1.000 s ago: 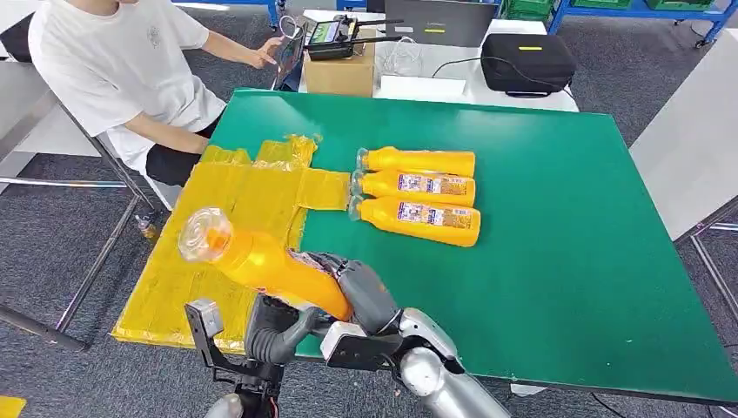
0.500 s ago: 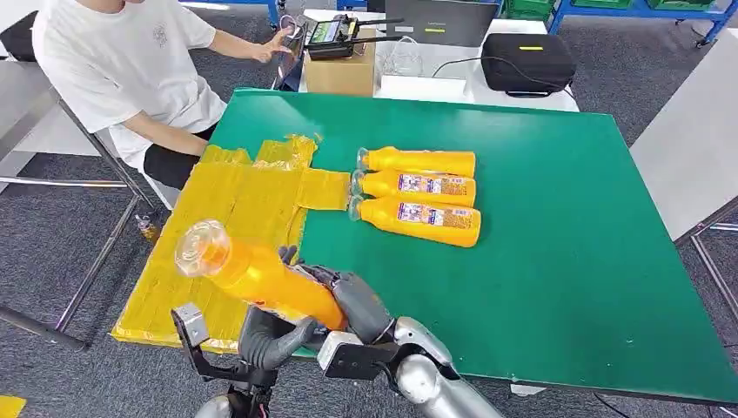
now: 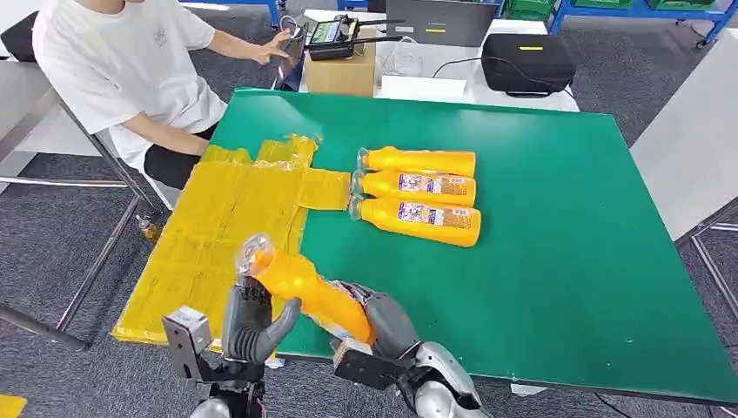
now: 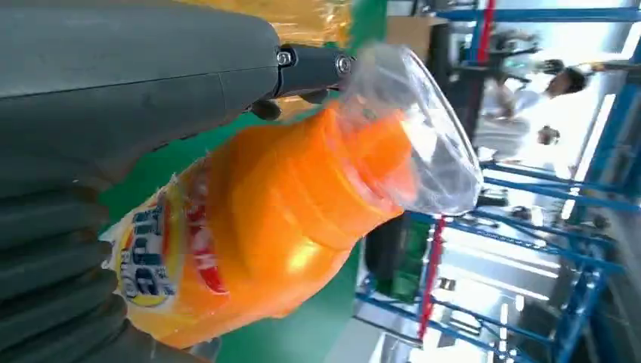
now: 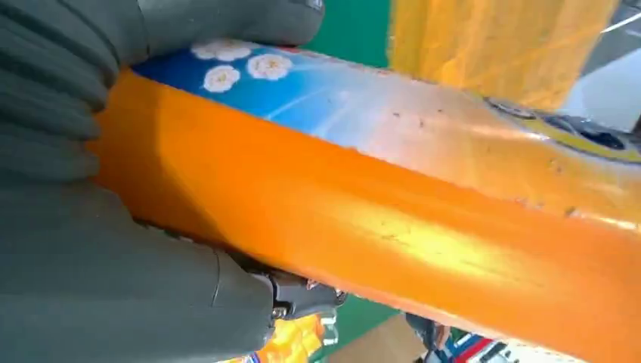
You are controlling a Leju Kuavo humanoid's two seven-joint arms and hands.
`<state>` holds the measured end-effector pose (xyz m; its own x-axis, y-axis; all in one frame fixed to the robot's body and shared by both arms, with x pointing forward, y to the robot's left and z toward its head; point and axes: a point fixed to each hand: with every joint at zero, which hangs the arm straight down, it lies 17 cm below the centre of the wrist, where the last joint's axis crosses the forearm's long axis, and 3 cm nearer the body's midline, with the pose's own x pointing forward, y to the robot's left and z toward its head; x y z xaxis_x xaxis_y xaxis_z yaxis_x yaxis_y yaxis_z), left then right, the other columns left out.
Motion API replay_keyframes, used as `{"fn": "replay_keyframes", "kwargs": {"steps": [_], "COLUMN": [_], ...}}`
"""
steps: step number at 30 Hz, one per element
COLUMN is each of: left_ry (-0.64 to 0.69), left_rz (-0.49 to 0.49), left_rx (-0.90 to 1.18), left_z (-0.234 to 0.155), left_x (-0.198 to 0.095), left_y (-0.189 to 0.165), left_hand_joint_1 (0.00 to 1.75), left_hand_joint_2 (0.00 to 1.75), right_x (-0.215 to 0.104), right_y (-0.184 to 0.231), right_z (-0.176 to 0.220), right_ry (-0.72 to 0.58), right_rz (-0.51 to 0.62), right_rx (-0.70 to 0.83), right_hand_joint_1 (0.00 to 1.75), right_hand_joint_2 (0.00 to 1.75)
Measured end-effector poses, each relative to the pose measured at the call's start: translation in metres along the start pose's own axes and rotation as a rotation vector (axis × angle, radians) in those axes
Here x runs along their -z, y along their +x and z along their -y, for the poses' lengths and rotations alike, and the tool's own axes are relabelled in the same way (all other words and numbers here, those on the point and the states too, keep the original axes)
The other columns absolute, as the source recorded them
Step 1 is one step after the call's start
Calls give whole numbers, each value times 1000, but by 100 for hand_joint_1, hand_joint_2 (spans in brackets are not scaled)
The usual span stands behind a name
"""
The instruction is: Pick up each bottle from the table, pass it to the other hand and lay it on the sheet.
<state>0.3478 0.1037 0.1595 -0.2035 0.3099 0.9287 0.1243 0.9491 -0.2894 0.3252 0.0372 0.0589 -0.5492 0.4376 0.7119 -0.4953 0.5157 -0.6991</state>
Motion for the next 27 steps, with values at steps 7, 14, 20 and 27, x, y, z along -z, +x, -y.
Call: {"fn": "replay_keyframes", "kwargs": {"steps": [7, 14, 20, 27], "left_ry": [-15, -63, -72, -62], "left_rz": [-125, -205, -252, -246], "left_rx": [-103, -108, -162, -152], "left_z": [5, 18, 24, 23], "left_x": [4, -2, -5, -5], "left_y": [-25, -53, -67, -68], "left_hand_joint_1": [0, 0, 0, 0], "left_hand_joint_2": [175, 175, 175, 175], "right_x": [-1, 4, 5, 5], "right_y": [6, 18, 36, 40], "right_z": [-9, -8, -2, -7], "right_ry": [13, -3, -45, -31], "right_rz": [19, 60, 135, 145], "right_rx": [-13, -25, 10, 12], "right_hand_joint_1": [175, 175, 175, 63], "right_hand_joint_2": [175, 175, 175, 175]}}
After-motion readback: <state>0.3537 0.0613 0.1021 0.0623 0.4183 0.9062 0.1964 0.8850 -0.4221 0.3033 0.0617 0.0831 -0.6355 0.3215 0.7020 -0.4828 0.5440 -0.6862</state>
